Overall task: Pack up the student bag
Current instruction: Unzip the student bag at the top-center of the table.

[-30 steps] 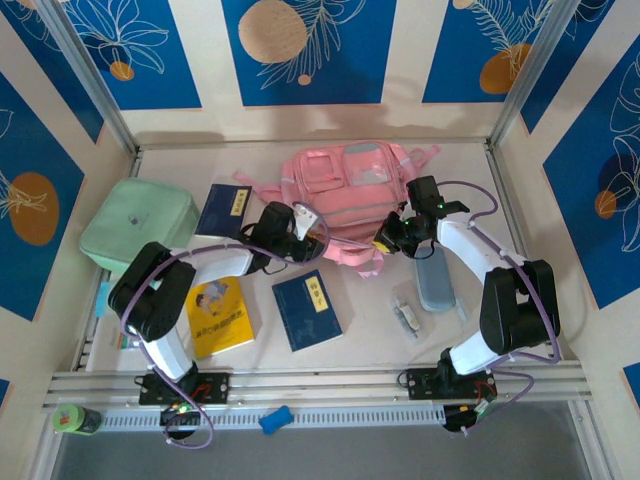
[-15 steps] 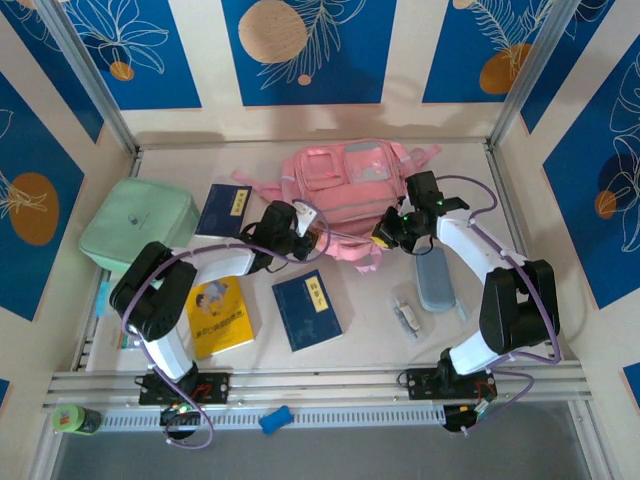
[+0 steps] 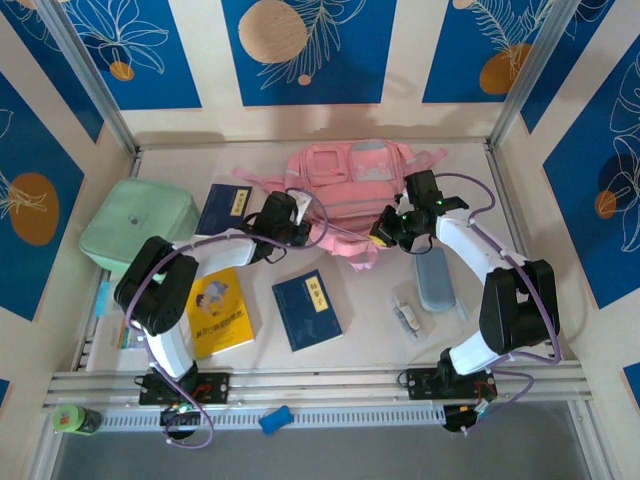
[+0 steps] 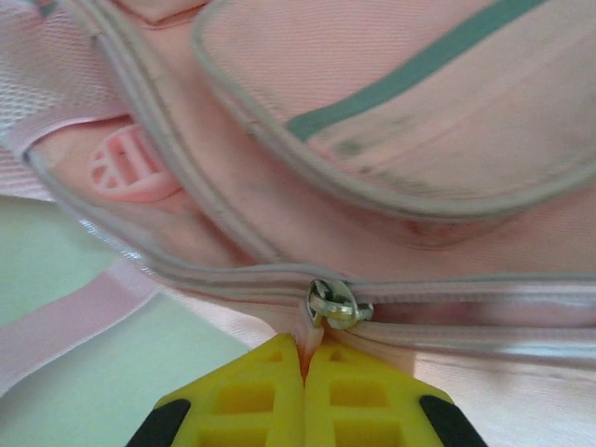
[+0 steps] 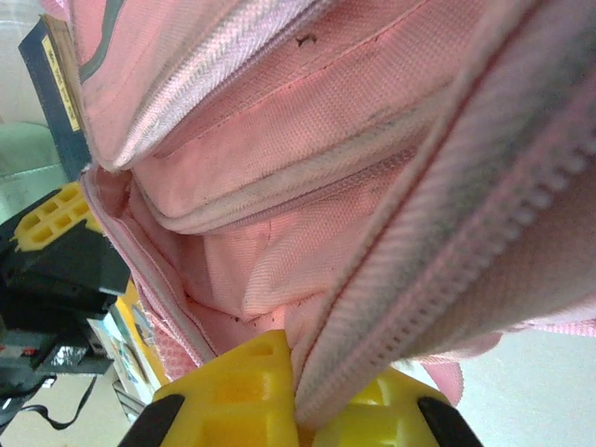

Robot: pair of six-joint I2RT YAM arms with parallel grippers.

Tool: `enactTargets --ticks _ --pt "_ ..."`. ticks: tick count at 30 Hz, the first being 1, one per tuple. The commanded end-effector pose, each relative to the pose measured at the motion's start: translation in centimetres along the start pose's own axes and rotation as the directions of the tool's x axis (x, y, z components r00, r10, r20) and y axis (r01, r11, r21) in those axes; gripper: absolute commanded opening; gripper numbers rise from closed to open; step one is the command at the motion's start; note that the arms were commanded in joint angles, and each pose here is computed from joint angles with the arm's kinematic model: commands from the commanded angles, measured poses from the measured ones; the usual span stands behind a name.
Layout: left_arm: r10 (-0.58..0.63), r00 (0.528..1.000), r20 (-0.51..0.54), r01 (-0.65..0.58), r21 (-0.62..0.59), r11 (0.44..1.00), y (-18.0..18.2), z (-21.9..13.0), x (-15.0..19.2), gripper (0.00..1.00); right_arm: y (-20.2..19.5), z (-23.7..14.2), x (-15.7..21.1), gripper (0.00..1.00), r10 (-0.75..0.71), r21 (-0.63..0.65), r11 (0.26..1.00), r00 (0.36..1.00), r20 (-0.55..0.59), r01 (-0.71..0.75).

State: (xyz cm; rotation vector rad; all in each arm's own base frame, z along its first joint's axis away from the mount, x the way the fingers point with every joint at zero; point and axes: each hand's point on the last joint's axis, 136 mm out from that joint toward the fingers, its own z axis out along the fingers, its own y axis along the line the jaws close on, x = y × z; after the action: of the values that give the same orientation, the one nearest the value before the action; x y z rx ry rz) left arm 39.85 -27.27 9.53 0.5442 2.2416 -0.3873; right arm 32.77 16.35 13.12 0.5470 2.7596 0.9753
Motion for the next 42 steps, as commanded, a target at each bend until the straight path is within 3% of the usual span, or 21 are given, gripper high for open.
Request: enactTargets --ticks 1,6,13,19,27,29,33,37,42 --pt "-0.048 0.999 0.02 0.05 -0.133 0.99 3.9 -0.8 -0.1 0.0 1.2 -1.5 0.2 0.0 -0.041 -0.042 0.998 0.999 -0.021 0.04" --pt "-0.04 0.999 -0.019 0.035 -0.208 0.977 5.6 -1.1 1.1 0.0 1.7 -1.8 -0.2 0.0 -0.061 -0.041 0.997 0.998 -0.018 0.06" --pt "-0.136 0.989 -0.063 0.115 -0.264 0.958 9.3 0.5 1.0 0.0 2.3 -1.7 0.4 0.0 -0.089 -0.072 0.994 0.995 -0.046 0.085" --pt "-0.224 0.974 -0.03 0.213 -0.211 0.954 11.5 1.6 -0.8 0.0 3.4 -0.1 1.5 0.0 -0.141 -0.096 0.987 0.983 -0.114 0.131" --pt "-0.23 0.972 -0.042 0.222 -0.139 0.965 10.5 2.5 -2.1 0.0 5.1 2.2 1.6 0.0 -0.176 -0.112 0.98 0.978 -0.111 0.164" --pt "-0.24 0.969 -0.055 0.232 -0.129 0.964 10.2 2.3 -2.0 0.11 5.0 2.4 1.4 0.0 -0.17 -0.105 0.982 0.98 -0.105 0.159" --pt "-0.291 0.954 -0.077 0.284 -0.088 0.955 9.0 0.4 -1.4 0.3 4.5 2.0 1.6 0.22 -0.187 -0.095 0.979 0.979 -0.084 0.179" --pt "-0.375 0.923 -0.087 0.367 -0.098 0.925 8.2 -3.4 0.0 0.38 3.4 0.2 1.5 0.44 -0.205 -0.04 0.978 0.979 -0.02 0.204" --pt "-0.48 0.873 -0.079 0.471 -0.113 0.875 7.4 -8.5 2.1 0.48 4.2 -1.1 3.1 0.59 -0.282 -0.032 0.959 0.959 -0.024 0.281"
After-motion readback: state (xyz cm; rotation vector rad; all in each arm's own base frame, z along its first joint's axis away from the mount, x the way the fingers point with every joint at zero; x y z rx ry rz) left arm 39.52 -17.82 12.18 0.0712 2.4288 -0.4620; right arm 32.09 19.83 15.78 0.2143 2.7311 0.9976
